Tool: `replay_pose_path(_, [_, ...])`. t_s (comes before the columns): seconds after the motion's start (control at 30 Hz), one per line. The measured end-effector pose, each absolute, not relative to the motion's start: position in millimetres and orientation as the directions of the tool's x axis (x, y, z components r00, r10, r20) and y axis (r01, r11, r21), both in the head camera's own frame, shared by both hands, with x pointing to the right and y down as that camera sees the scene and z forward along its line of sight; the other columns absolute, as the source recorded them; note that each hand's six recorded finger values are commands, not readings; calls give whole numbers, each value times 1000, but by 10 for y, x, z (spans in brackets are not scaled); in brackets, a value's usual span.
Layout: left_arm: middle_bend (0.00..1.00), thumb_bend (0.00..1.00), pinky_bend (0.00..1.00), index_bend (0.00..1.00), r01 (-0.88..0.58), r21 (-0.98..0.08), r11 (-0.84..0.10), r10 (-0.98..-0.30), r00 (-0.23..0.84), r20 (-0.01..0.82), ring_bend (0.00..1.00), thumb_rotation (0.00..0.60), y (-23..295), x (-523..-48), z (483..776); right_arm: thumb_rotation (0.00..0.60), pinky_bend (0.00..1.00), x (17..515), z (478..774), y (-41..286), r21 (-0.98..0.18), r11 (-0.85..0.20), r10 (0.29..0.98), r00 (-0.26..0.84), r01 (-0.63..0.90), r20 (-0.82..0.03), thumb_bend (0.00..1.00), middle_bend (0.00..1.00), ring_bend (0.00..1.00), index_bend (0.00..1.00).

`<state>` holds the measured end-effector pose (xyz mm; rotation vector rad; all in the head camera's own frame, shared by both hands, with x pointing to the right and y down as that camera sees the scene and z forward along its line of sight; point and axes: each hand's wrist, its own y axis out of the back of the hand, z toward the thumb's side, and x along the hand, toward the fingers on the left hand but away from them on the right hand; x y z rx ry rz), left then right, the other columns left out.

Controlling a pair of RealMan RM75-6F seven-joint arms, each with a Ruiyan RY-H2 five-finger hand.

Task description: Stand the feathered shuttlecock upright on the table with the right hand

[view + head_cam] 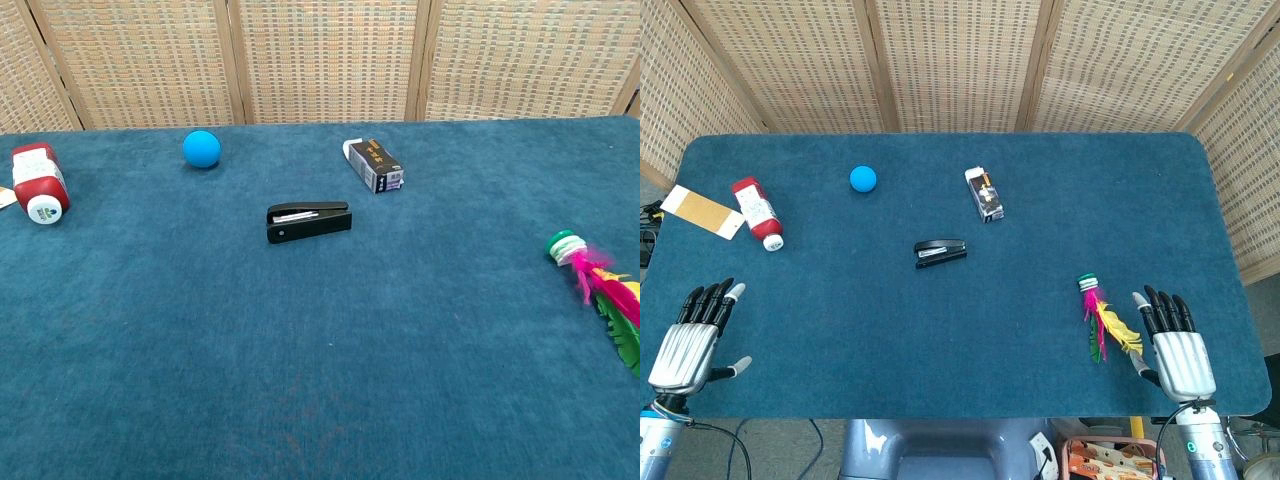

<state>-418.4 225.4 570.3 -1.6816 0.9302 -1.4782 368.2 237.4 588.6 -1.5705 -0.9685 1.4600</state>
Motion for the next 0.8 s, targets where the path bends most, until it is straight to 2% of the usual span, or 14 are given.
replay_pose_path(0.8, [0, 38, 0, 0, -79, -875, -477, -878, 79, 472, 0, 600, 2224, -4226, 5653, 600, 0, 3661, 5923, 2358, -909, -417, 907, 77, 26, -414, 291, 0, 0, 23])
